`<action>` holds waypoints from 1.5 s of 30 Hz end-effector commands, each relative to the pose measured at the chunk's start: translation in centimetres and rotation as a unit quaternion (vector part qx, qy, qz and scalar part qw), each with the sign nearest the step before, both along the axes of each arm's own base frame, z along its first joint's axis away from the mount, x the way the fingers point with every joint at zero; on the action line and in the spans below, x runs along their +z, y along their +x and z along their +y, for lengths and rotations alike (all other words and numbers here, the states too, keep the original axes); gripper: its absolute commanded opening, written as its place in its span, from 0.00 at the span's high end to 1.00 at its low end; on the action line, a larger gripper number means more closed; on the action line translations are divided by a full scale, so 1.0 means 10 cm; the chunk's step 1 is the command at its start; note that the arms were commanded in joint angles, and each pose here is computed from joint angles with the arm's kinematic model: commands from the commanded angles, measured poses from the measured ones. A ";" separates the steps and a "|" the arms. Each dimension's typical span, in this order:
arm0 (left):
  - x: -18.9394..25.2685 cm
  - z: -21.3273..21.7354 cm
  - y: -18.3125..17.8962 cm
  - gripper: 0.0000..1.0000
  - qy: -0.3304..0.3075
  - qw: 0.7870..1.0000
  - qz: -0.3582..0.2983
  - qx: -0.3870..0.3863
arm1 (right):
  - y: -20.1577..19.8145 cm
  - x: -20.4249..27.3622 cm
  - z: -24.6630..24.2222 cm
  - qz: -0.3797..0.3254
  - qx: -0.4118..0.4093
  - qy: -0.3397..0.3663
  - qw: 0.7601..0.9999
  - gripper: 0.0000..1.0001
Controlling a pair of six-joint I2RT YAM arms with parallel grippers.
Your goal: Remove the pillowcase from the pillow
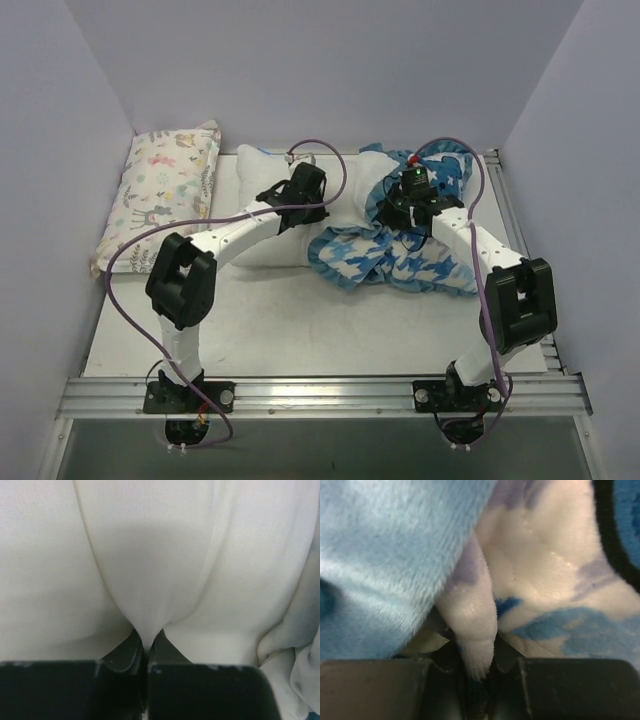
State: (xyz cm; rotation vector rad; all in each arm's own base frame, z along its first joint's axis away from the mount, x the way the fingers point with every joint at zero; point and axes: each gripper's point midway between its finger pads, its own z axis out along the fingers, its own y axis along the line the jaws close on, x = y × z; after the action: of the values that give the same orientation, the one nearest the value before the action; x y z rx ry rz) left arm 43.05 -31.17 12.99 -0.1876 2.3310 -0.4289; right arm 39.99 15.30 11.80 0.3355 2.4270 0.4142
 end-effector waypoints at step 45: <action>2.03 1.21 -0.30 1.00 0.029 0.981 -0.183 0.062 | -1.62 0.42 0.77 -0.112 0.153 -0.121 0.974 0.11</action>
State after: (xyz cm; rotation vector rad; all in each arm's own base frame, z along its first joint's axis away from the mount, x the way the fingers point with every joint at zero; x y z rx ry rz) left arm 38.92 -19.08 25.37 -0.1537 2.1761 -0.2088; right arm 21.94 21.81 14.30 -0.2642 2.3486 0.2623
